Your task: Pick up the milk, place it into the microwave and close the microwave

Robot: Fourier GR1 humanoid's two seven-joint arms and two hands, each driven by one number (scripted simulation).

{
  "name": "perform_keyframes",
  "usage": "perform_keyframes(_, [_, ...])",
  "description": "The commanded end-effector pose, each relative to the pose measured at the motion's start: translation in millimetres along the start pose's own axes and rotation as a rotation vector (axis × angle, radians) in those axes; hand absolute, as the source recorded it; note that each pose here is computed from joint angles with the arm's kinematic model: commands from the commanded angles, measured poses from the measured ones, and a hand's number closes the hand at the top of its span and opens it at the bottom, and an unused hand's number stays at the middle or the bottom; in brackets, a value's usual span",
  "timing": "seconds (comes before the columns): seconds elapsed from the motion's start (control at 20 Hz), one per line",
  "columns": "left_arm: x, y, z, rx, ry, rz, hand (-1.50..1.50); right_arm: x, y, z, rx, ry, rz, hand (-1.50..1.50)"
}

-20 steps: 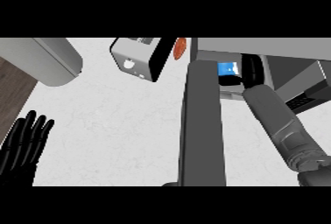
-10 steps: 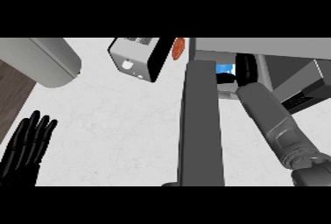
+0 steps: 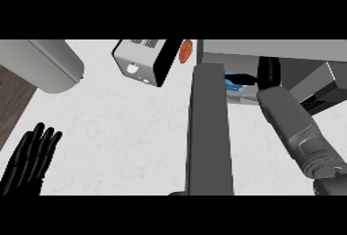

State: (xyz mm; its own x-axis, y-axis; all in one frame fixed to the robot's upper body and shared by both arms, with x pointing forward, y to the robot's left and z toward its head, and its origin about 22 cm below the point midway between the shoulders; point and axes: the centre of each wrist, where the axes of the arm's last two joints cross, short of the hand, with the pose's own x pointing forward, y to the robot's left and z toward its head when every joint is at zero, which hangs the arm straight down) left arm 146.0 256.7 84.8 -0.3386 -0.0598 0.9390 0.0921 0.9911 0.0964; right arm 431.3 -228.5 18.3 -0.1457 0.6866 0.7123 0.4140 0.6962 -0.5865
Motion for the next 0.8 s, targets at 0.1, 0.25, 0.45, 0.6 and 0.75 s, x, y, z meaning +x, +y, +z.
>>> perform_keyframes(0.1, [2.2,-6.8,3.8,0.001,0.015,0.018,-1.50,-11.9,-15.6,-3.7,-0.063,-0.023,0.004,-1.50])
perform_keyframes(0.25, [7.0,-9.7,0.0,0.017,-0.009,-0.008,-1.50,-23.1,-31.8,-7.3,-0.078,-0.024,-0.009,-1.50])
perform_keyframes(0.45, [5.3,-13.3,15.3,0.009,0.026,0.001,-1.50,-27.2,-40.6,-10.6,-0.049,-0.013,-0.077,-1.50])
perform_keyframes(0.6, [-2.2,-18.3,4.3,0.014,0.029,0.009,-1.50,-21.0,-42.1,-17.3,-0.004,-0.017,-0.148,-1.50])
perform_keyframes(0.75, [11.5,-13.2,15.4,0.039,0.034,0.005,-1.50,-44.5,-31.9,12.8,0.021,-0.006,-0.214,-1.50])
